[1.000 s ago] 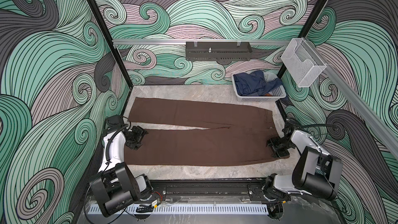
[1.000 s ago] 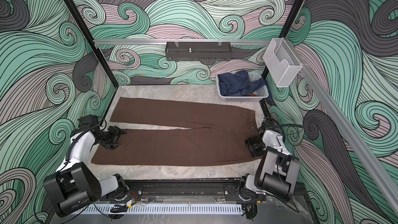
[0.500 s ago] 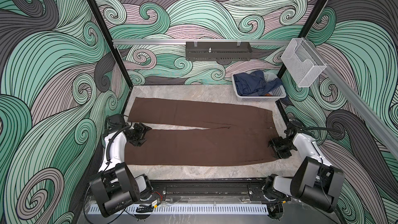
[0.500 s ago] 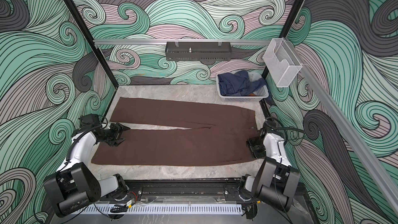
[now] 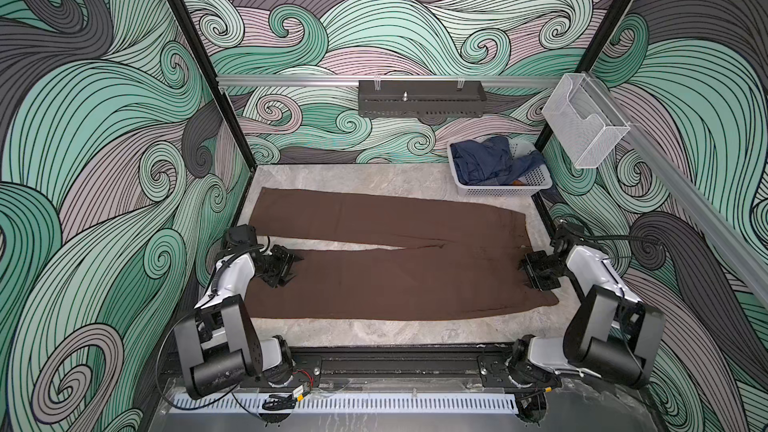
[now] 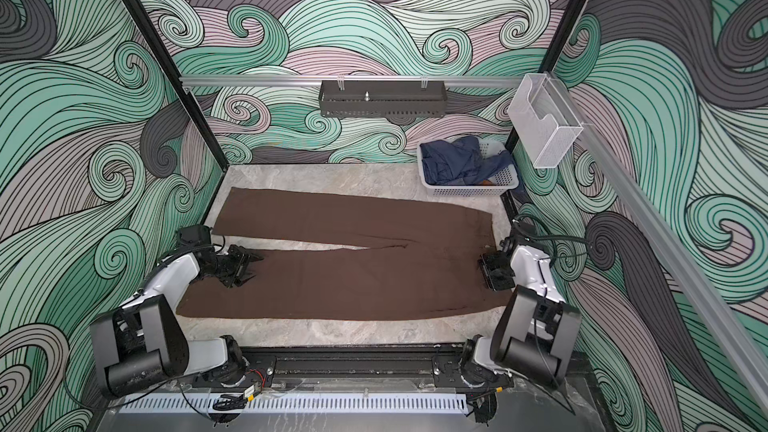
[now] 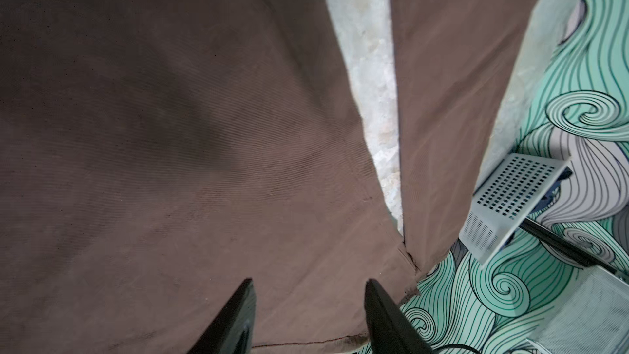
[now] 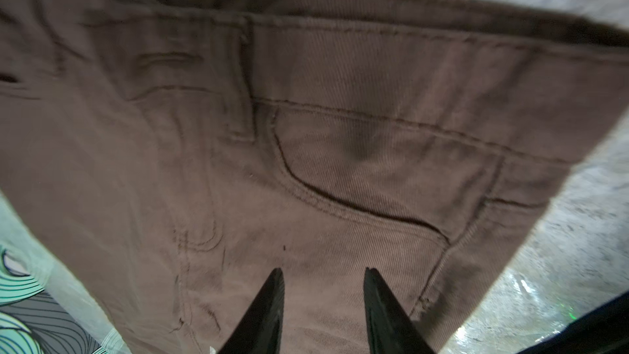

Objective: Fold and stack the trousers

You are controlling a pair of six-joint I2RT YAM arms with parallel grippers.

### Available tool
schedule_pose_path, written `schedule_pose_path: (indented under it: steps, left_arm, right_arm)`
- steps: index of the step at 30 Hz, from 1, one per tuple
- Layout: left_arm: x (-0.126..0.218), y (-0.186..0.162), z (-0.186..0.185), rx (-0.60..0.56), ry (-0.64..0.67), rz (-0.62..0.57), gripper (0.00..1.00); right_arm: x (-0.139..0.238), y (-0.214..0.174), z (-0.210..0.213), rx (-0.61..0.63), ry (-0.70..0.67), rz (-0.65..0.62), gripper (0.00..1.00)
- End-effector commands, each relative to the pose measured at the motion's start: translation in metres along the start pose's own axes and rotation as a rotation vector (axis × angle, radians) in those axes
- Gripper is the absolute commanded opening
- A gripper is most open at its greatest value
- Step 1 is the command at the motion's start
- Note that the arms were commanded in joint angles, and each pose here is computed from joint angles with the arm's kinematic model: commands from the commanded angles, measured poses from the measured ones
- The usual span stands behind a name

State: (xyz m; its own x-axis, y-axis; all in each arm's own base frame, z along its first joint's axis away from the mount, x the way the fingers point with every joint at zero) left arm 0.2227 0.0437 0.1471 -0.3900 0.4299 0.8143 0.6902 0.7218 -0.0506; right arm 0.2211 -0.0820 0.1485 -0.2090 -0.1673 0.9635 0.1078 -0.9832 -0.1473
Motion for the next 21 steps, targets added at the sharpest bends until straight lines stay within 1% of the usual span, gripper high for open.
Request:
schedule_pose_path:
  steps: [1,4,6,10,14,17,21]
  left_arm:
    - [-0.007,0.003,0.006,0.010,0.039,-0.014,0.54]
    - [-0.009,0.001,0.009,0.032,0.039,-0.029,0.55]
    - [-0.004,0.002,0.005,0.036,0.036,-0.050,0.56]
    - [0.018,0.010,-0.013,0.024,0.037,-0.125,0.61]
    - [0.043,0.023,-0.034,0.005,0.042,-0.204,0.63]
    - [0.052,0.037,-0.047,-0.002,0.045,-0.231,0.64]
    - [0.051,0.055,-0.057,0.009,0.029,-0.224,0.64]
  right_arm:
    - [-0.009,0.006,0.013,0.026,-0.003,0.030,0.41]
    - [-0.019,0.008,0.009,0.033,-0.051,0.044,0.43]
    - [-0.026,0.007,0.001,0.028,-0.094,0.050,0.44]
    - [-0.040,0.003,-0.023,0.015,-0.206,0.057,0.47]
    - [-0.048,-0.003,-0.045,-0.007,-0.288,0.067,0.48]
    - [-0.042,-0.008,-0.054,-0.021,-0.312,0.046,0.48]
    - [-0.011,-0.009,-0.049,-0.029,-0.281,-0.034,0.48]
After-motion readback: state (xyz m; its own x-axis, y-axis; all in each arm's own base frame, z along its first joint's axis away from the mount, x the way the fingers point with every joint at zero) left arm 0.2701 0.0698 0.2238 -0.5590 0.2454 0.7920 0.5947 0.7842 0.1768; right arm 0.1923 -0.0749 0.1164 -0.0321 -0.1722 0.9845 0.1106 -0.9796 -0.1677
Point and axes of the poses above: each gripper's point midway between its finger pads, its own x axis back along the fingers, its own z axis along the line the jaws close on, y = z × x, the point moved 10 cm from there along x, back along the fingers, and after that the axes turned 10 degrees about -x, right-handed, at the moved point
